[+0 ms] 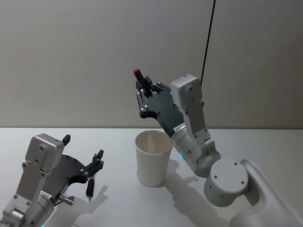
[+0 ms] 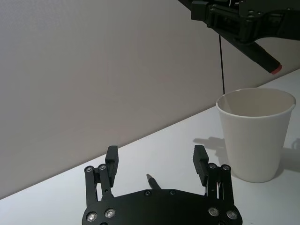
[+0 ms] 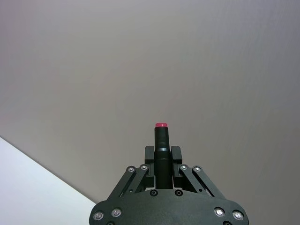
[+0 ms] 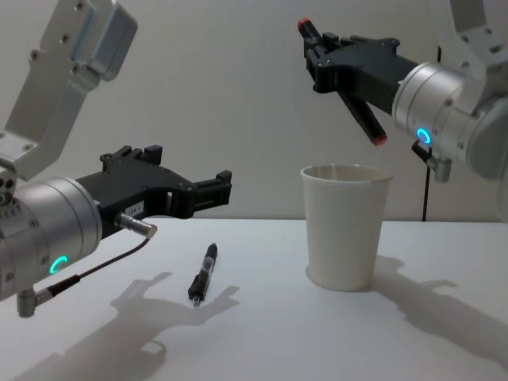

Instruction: Place the pen into the pen holder.

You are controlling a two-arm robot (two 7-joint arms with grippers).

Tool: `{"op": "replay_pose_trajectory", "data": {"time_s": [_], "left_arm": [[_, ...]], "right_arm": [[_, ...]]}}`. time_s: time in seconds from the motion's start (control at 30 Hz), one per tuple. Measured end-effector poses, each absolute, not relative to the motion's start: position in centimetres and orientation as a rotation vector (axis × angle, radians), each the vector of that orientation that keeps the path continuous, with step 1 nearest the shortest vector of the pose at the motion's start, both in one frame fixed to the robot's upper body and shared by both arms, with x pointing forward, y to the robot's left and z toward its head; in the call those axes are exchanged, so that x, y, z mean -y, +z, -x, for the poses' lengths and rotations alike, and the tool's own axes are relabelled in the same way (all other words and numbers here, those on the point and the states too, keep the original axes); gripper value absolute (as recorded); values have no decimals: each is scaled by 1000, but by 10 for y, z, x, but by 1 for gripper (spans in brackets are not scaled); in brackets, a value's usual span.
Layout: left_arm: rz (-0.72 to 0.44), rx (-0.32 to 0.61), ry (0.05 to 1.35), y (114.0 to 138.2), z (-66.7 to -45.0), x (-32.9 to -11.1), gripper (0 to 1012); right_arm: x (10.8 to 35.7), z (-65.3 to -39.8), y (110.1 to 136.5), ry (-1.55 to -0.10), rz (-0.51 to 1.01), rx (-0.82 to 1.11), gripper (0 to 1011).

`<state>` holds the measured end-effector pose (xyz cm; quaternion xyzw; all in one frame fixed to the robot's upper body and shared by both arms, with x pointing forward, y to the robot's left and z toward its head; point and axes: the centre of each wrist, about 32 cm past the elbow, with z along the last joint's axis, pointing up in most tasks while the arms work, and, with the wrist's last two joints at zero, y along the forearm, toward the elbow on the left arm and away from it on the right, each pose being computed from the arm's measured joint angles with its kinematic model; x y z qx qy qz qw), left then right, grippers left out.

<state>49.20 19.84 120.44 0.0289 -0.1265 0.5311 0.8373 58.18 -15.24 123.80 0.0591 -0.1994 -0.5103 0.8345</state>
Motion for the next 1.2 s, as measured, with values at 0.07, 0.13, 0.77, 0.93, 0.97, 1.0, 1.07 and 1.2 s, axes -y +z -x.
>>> {"op": "replay_pose_trajectory", "data": {"time_s": [0.07, 0.13, 0.77, 0.93, 0.97, 1.0, 1.07, 1.2], "left_arm": [[-61, 268, 1124, 1204, -492, -198, 1003], [-61, 268, 1124, 1204, -492, -198, 1003], [-61, 268, 1124, 1204, -492, -198, 1003], [-61, 268, 1124, 1204, -492, -198, 1003], [-61, 268, 1124, 1204, -492, -198, 1003], [-61, 268, 1124, 1204, -492, -198, 1003], [-61, 268, 1124, 1204, -492, -198, 1003], [-61, 268, 1124, 1204, -492, -198, 1003]], "right_arm": [[152, -582, 1235, -1085, -120, 423, 205], [152, -581, 1234, -1087, -116, 422, 207], [148, -581, 1226, -1089, -96, 404, 207], [148, -581, 1226, -1087, -92, 399, 205], [148, -581, 1226, -1086, -92, 399, 207], [148, -581, 1226, -1086, -92, 398, 208], [147, -581, 1226, -1086, -91, 397, 264], [147, -581, 1225, -1085, -89, 395, 358]]}}
